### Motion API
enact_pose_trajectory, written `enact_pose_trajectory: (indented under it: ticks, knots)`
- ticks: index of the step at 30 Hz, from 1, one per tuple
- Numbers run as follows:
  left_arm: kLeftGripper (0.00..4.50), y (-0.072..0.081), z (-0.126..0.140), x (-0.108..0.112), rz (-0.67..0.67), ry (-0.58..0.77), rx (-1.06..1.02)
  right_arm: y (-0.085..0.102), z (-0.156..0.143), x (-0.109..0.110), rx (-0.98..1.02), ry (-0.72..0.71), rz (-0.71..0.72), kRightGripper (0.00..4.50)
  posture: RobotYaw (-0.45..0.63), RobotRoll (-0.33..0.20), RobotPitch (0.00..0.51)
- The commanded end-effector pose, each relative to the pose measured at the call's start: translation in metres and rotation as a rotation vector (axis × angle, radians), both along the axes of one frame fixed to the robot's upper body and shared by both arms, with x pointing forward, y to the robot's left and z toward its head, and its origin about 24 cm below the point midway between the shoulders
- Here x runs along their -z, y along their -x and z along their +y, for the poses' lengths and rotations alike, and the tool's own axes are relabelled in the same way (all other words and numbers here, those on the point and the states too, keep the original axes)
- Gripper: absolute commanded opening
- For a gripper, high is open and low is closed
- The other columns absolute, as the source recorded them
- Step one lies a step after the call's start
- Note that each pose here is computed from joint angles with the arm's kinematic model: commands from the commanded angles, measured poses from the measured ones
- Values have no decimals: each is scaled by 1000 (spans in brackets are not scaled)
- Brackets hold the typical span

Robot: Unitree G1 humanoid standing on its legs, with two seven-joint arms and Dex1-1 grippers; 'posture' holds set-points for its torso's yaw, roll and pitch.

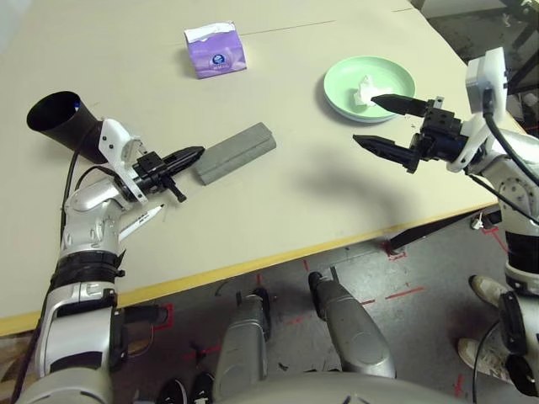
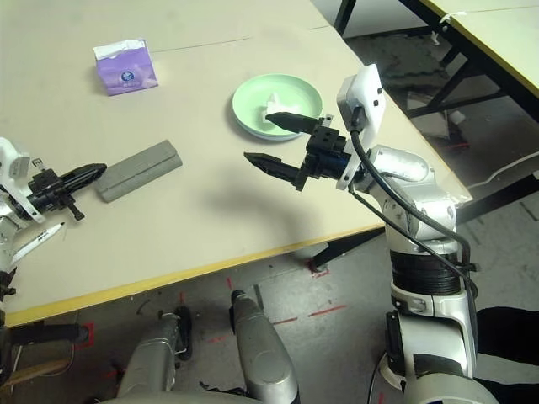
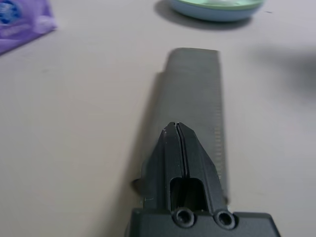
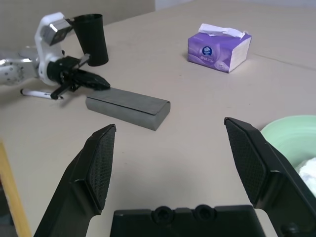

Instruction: Organize and tidy the items on the table.

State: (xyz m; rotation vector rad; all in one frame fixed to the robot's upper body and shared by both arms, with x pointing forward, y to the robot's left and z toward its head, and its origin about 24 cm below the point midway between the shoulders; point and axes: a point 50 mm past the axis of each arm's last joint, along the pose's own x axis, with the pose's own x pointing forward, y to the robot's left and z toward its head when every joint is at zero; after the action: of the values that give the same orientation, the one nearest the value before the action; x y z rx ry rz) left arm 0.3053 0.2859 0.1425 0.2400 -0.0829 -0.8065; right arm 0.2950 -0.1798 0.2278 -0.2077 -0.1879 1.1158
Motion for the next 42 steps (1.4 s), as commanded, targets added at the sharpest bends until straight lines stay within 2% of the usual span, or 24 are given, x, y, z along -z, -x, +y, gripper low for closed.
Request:
enact_pose_trajectory:
  ticks: [1, 5, 15, 23, 33, 42]
  knots:
    - [24, 5, 4, 5, 54, -36, 27, 13, 2, 7, -105, 44, 49, 4500, -334, 0, 281]
    - [24, 3, 7, -2, 50, -42, 32, 25, 2, 18, -216, 115, 101, 4500, -334, 0, 282]
    - [24, 9, 11, -6, 68, -73, 72, 30, 2, 27, -329, 179, 135, 4500, -330, 0, 289]
    - [24, 11, 13, -11, 88, -113, 115, 26, 0, 28, -317, 186, 132, 4500, -326, 0, 292]
    - [24, 18, 8, -7, 142, -162, 201, 25, 2, 23, -298, 160, 115, 4500, -334, 0, 294]
    - [24, 20, 12, -10, 144, -174, 186, 24, 4, 20, -288, 148, 100, 4500, -332, 0, 287]
